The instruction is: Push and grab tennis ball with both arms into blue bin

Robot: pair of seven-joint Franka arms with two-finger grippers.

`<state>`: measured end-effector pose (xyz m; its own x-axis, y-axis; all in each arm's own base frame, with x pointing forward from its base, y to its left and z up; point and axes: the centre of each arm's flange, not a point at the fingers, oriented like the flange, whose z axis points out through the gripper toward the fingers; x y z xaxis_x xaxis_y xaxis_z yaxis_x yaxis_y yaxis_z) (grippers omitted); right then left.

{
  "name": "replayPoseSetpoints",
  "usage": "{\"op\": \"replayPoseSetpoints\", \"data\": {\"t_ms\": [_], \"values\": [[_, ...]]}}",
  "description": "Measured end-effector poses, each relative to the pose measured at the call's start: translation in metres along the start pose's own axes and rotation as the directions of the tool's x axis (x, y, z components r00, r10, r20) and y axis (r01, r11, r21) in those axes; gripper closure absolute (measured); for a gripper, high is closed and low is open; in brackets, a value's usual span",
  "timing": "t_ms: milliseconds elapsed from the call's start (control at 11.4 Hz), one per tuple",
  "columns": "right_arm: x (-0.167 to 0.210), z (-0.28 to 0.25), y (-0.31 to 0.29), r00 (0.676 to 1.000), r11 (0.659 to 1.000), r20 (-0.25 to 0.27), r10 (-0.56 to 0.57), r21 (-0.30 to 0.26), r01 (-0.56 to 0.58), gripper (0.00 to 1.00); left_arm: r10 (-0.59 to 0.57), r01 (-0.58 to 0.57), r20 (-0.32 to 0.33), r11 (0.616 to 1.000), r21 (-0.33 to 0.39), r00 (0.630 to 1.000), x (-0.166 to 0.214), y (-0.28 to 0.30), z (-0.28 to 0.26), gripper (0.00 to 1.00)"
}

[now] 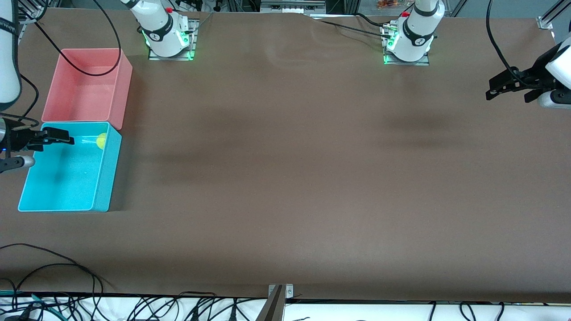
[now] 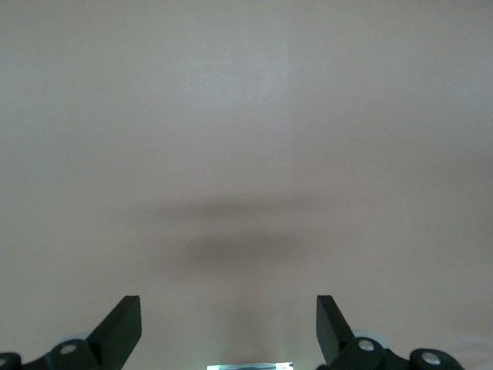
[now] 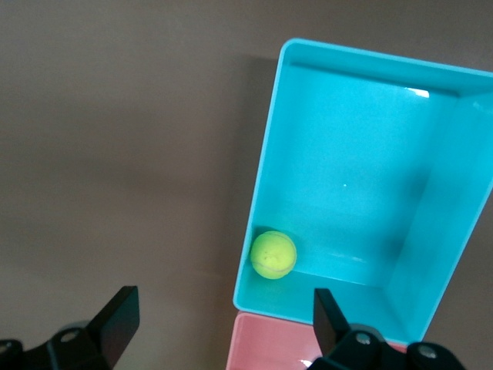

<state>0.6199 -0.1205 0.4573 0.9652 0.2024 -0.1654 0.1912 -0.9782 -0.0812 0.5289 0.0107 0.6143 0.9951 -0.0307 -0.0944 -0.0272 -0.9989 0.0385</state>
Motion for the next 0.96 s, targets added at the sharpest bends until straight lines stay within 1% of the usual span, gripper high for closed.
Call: {"op": "replayPoseSetpoints", "data": {"t_ms": [350, 613, 788, 963], "values": [[-0.004, -0.049, -0.022, 1.0, 1.0, 0.015, 0.013, 0.007, -0.013, 0.0, 0.0, 0.0, -0.011, 1.0, 0.006, 1.0, 0.005, -0.001, -0.005, 0.0], [-0.021, -0.089, -0.029, 0.998, 0.999, 0.041, 0.039, 0.015, -0.04, 0.0, 0.0, 0.0, -0.01, 1.0, 0.006, 1.0, 0.006, -0.001, -0.004, 0.0], [-0.027, -0.11, -0.03, 0.998, 0.998, 0.021, 0.062, 0.006, -0.062, 0.0, 0.0, 0.0, -0.011, 1.0, 0.006, 1.0, 0.006, -0.001, -0.004, 0.0], [-0.036, -0.132, -0.034, 0.993, 0.993, 0.001, 0.116, -0.006, -0.116, 0.0, 0.002, -0.002, -0.011, 1.0, 0.006, 1.0, 0.006, 0.0, -0.004, 0.0]]}}
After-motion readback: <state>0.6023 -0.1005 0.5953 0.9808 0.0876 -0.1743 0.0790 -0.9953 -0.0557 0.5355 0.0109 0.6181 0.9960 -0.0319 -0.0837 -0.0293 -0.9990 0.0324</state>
